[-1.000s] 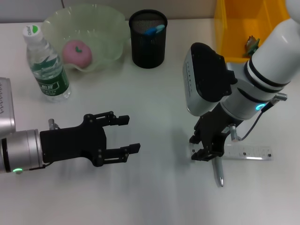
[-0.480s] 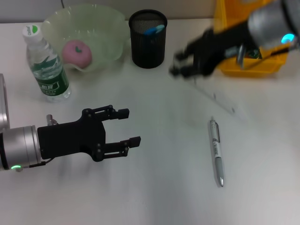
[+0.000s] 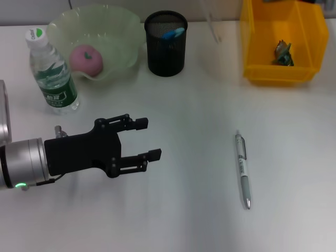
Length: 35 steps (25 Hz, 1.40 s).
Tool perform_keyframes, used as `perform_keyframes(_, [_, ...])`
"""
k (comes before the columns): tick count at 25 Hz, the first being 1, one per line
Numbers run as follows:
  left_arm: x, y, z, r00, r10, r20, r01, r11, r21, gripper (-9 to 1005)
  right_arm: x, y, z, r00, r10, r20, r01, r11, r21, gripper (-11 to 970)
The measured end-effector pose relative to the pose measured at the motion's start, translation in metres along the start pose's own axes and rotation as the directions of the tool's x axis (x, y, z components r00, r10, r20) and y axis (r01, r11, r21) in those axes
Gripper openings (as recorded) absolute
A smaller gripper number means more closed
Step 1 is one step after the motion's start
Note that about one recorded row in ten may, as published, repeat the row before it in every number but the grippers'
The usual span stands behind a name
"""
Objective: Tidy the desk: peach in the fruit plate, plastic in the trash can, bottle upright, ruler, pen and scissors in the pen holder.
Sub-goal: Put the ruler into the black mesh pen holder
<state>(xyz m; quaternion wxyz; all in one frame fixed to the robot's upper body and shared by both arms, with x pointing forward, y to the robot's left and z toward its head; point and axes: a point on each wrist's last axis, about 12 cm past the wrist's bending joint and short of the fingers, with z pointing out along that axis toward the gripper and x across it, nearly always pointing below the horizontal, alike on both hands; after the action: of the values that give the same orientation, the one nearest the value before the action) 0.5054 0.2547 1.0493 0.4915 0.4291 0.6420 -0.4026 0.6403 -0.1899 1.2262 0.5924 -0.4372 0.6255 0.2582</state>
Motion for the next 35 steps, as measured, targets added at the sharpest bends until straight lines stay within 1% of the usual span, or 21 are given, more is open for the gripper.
perform_keyframes(1, [0.000,0.000,0.000,1.000,0.000,0.004,0.000,1.000,-0.001,757,0.000,-0.001,0.002,0.999,0.004,0.046,-0.005,1.000,0.013,380])
perform_keyframes(2, [-0.001,0.000,0.000,1.000,-0.001,0.009,0.001,1.000,-0.003,757,0.002,-0.005,0.007,0.992,0.013,0.129,-0.019,0.999,0.047,380])
perform_keyframes(4, [-0.001,0.000,0.000,1.000,-0.002,0.013,0.002,1.000,-0.005,757,0.003,-0.006,0.009,0.988,0.015,0.152,-0.025,0.998,0.062,380])
perform_keyframes(6, [-0.003,0.000,0.001,1.000,-0.002,0.027,0.002,1.000,-0.007,757,0.007,-0.009,0.016,0.978,0.030,0.205,-0.050,0.994,0.093,380])
perform_keyframes(7, [-0.004,0.000,0.001,0.999,-0.002,0.036,0.002,1.000,-0.007,757,0.011,-0.010,0.025,0.970,0.056,0.237,-0.086,0.990,0.114,380])
perform_keyframes(8, [-0.004,0.000,0.001,0.999,-0.002,0.036,0.002,1.000,-0.007,757,0.011,-0.010,0.025,0.970,0.056,0.237,-0.086,0.990,0.114,379])
perform_keyframes(11, [-0.005,0.001,0.001,0.999,-0.002,0.048,0.002,1.000,-0.011,757,0.018,-0.012,0.039,0.962,0.099,0.255,-0.141,0.979,0.150,379])
perform_keyframes(12, [-0.006,0.001,0.001,0.998,-0.001,0.057,0.002,1.000,-0.017,757,0.022,-0.013,0.051,0.960,0.129,0.250,-0.175,0.970,0.171,379])
perform_keyframes(13, [-0.006,0.001,0.001,0.998,-0.001,0.057,0.002,1.000,-0.017,757,0.022,-0.013,0.051,0.960,0.129,0.250,-0.175,0.970,0.171,379])
perform_keyframes(15, [-0.007,0.002,0.001,0.998,-0.001,0.065,0.002,1.000,-0.022,757,0.025,-0.013,0.060,0.961,0.155,0.230,-0.201,0.961,0.191,379])
perform_keyframes(17, [-0.007,0.002,0.000,0.997,-0.002,0.073,0.004,1.000,-0.026,757,0.029,-0.010,0.073,0.962,0.191,0.196,-0.231,0.952,0.202,379])
perform_keyframes(18, [-0.007,0.002,0.000,0.997,-0.003,0.078,0.005,1.000,-0.028,757,0.029,-0.010,0.073,0.962,0.191,0.196,-0.231,0.952,0.202,383])
perform_keyframes(23, [-0.007,-0.001,-0.001,0.994,-0.013,0.104,0.016,0.999,-0.031,757,0.036,-0.005,0.087,0.965,0.224,0.137,-0.251,0.942,0.225,403])
perform_keyframes(31, [-0.004,-0.004,-0.002,0.993,-0.027,0.115,0.031,0.999,-0.030,757,0.041,-0.001,0.093,0.969,0.227,0.100,-0.244,0.941,0.232,434])
perform_keyframes(35, [-0.004,-0.006,-0.002,0.992,-0.031,0.121,0.035,0.999,-0.024,757,0.043,-0.002,0.094,0.970,0.230,0.086,-0.244,0.938,0.248,450])
